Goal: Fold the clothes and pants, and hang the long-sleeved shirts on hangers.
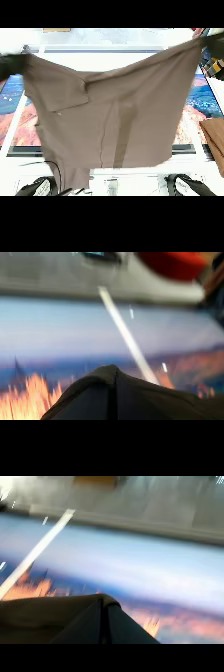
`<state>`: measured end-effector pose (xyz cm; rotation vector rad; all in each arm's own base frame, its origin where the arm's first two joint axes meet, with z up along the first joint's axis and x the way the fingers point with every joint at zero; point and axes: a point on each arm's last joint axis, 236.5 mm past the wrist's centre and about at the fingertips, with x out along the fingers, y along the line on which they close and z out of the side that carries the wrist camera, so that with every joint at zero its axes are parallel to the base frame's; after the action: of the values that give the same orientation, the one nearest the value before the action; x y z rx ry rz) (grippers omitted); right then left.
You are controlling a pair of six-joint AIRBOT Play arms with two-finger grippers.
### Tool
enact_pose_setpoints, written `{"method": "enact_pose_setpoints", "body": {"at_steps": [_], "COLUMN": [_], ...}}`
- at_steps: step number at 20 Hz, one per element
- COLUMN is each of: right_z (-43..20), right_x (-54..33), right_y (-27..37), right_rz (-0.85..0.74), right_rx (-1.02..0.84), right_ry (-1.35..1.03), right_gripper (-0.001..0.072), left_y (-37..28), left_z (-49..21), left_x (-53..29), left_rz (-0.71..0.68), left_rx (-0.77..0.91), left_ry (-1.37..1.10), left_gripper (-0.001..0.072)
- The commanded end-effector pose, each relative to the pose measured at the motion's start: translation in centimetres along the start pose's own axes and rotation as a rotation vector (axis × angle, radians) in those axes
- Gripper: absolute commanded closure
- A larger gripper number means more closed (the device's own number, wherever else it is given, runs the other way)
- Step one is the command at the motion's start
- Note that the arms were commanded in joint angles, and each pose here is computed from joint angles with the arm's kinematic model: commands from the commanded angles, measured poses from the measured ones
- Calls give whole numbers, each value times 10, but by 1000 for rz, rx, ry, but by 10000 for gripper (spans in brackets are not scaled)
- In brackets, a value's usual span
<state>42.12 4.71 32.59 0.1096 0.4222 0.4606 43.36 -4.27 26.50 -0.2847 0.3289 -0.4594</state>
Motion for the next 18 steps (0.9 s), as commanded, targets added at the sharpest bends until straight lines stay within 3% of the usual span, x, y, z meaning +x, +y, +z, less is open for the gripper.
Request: {"method": "enact_pose_setpoints", "body": {"at_steps": [1, 8, 14, 18], "right_z": [-110, -231, -259, -287], "right_x": [83, 187, 178, 155], "right_y": [-45, -130, -131, -118], "right_rz": [112, 42, 31, 69], "right_rx": [208, 456, 446, 419], "right_ry": [352, 481, 593, 754], "right_gripper": [700, 700, 700, 700], "left_y": [49, 129, 117, 115], "left_z": [-117, -218, -229, -231], "left_x": [89, 166, 144, 99], "left_rz": [-8, 171, 83, -4], "left_rx": [-94, -196, -225, -361], "left_ry": [302, 380, 479, 574], "left_gripper": [695, 694, 695, 695]}}
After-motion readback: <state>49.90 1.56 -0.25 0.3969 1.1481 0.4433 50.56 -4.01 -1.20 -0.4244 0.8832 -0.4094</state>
